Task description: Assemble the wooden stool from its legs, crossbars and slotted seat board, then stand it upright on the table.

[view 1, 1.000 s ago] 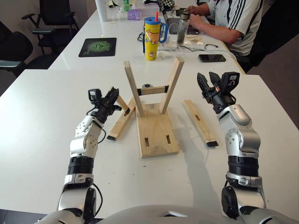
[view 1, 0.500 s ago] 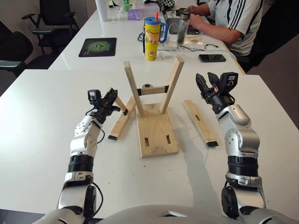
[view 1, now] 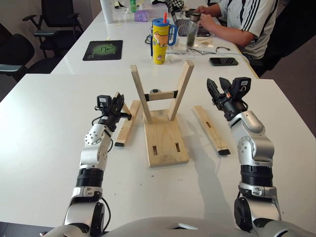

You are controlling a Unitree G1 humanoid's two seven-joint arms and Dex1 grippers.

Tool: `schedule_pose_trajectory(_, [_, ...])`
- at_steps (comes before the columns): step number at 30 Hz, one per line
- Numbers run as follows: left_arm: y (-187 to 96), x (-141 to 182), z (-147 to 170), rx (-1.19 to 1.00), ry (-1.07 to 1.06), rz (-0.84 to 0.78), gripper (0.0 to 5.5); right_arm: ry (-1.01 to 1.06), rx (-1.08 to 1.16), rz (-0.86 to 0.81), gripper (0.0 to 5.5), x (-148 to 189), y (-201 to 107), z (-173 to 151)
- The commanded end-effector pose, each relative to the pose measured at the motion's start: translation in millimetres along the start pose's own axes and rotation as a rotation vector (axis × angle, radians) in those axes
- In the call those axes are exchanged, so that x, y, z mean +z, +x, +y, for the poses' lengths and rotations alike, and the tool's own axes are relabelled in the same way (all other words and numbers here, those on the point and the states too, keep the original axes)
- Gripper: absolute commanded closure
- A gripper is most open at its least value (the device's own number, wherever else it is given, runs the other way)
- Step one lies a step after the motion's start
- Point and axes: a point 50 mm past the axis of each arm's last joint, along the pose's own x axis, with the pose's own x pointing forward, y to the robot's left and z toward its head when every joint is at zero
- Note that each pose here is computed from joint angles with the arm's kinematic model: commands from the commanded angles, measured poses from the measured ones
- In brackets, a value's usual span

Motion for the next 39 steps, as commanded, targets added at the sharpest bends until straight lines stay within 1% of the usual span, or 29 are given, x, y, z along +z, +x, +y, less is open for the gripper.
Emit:
schedule_pose_trajectory(1, [-20, -46, 8, 0.13, 0.03, 0.241, 5.07, -0.012, -0.012, 0.01, 3.05, -2, -2, -2])
schedule_pose_trajectory(6, [-20, -49, 3, 0.176, 0.063, 0.242, 5.07, -0.013, -0.016, 0.006, 3.05, -1, -1, -3])
schedule_pose_trajectory(9, [-24, -57, -4, 0.171, 0.08, 0.265, 5.07, -0.012, -0.019, 0.006, 3.05, -1, -2, -3])
schedule_pose_trajectory(14, [-29, -65, -16, 0.105, 0.129, 0.296, 5.07, -0.012, -0.024, 0.006, 3.05, -1, -2, -3])
schedule_pose_trajectory(18, [-33, -71, -18, 0.054, 0.201, 0.344, 5.07, -0.014, -0.024, 0.008, 3.05, -1, -3, -4])
schedule_pose_trajectory(21, [-35, -77, -19, 0.038, 0.195, 0.387, 5.07, -0.016, -0.026, 0.008, 3.05, -2, -3, -4])
schedule_pose_trajectory(23, [-35, -75, -17, 0.038, 0.178, 0.369, 5.07, -0.017, -0.026, 0.005, 3.05, -1, -3, -4])
schedule_pose_trajectory(25, [-31, -65, -15, 0.044, 0.16, 0.321, 5.07, -0.017, -0.026, 0.004, 3.05, 0, -3, -5])
schedule_pose_trajectory(27, [-25, -51, -15, 0.036, 0.144, 0.259, 4.69, -0.018, -0.028, 0.003, 3.05, -1, -3, -5])
schedule_pose_trajectory(30, [-17, -28, -16, 0.019, 0.129, 0.17, 4.28, -0.017, -0.03, 0.001, 3.05, -1, -3, -5])
schedule_pose_trajectory(36, [-9, 36, -18, -0.007, 0.116, -0.066, 4.25, -0.016, -0.034, -0.004, 3.05, 0, -3, -5])
schedule_pose_trajectory(39, [-9, 65, -17, -0.001, 0.111, -0.149, 4.25, -0.018, -0.031, -0.001, 3.05, 0, -3, -6])
